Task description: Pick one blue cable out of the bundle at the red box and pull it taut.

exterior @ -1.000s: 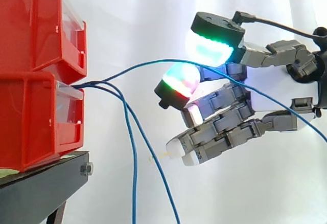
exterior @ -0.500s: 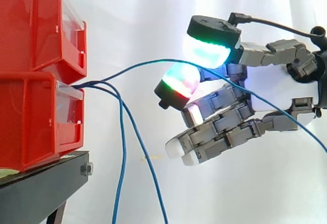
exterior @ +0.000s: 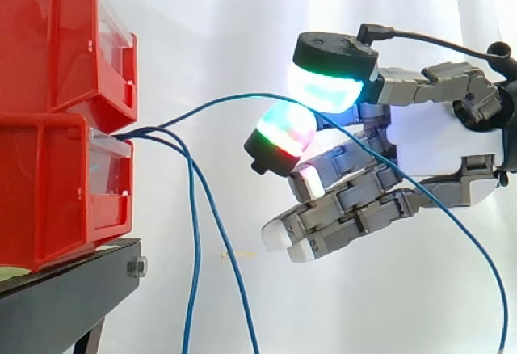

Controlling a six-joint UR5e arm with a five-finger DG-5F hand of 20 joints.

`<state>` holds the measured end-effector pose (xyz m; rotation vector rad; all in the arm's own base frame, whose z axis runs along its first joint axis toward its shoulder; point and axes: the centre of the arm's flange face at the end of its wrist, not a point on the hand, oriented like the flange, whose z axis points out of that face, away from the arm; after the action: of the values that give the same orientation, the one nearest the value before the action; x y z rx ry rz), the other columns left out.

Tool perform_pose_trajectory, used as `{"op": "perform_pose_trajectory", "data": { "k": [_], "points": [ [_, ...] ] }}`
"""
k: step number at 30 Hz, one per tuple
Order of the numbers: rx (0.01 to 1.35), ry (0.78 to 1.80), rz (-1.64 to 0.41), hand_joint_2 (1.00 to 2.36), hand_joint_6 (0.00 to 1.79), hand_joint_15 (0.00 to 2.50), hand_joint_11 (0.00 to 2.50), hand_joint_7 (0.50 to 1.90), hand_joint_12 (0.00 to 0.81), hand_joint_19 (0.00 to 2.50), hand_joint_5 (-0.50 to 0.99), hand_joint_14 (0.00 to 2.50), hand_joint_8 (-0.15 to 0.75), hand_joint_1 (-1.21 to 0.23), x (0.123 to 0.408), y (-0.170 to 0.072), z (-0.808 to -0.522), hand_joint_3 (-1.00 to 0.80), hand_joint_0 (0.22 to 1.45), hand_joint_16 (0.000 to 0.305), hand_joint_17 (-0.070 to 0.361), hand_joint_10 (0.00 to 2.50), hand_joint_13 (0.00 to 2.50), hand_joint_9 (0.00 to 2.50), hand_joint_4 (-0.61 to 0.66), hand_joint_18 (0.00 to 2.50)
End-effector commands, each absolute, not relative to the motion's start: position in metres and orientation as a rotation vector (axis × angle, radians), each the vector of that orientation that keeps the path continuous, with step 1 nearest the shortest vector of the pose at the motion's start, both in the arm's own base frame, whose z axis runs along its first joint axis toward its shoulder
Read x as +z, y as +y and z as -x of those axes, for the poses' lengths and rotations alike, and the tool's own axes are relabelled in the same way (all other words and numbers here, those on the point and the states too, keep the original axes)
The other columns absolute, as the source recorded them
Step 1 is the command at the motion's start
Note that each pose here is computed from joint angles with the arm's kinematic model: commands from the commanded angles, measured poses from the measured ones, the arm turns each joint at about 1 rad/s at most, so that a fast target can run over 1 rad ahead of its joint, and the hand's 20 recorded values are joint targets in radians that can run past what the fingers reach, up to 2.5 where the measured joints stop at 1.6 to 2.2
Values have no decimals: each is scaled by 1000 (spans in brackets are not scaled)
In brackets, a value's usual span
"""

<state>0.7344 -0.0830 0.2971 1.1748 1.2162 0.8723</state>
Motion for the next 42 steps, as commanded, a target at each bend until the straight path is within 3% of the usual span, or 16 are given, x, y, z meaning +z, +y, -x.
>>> {"op": "perform_pose_trajectory", "data": {
  "k": [1,9,11,15,18,28,35,42],
  "points": [
    [873,1216,-1176,1023,946,320,1066,1000,372,120,-191,12,238,-696,296,-83,-734,-81,623,50,112,7,522,864,-163,408],
    [875,1216,-1175,1024,946,317,1060,1135,365,114,-185,10,230,-722,297,-82,-735,-44,648,49,110,10,549,904,-263,434],
    [878,1212,-1180,1024,959,315,1066,1082,364,120,-193,10,229,-730,297,-82,-735,-67,661,49,109,11,552,906,-261,441],
    [897,1200,-1197,1016,945,319,1057,937,366,116,-203,12,232,-752,297,-82,-735,-274,658,49,111,11,543,872,-93,433],
    [907,1197,-1216,1010,935,321,1043,911,367,124,-200,12,241,-737,296,-82,-734,-358,639,49,111,11,540,869,-34,429],
    [905,1201,-1221,1001,921,329,1031,897,378,139,-196,11,255,-641,295,-82,-733,-485,585,50,112,12,530,861,24,420],
    [905,1201,-1221,1001,917,328,1031,902,381,139,-195,10,258,-639,296,-82,-733,-478,584,50,113,12,532,859,29,420],
    [905,1201,-1221,1013,926,319,1038,938,379,134,-190,10,264,-670,296,-82,-733,-320,617,49,111,13,537,859,0,425]
  ]
}}
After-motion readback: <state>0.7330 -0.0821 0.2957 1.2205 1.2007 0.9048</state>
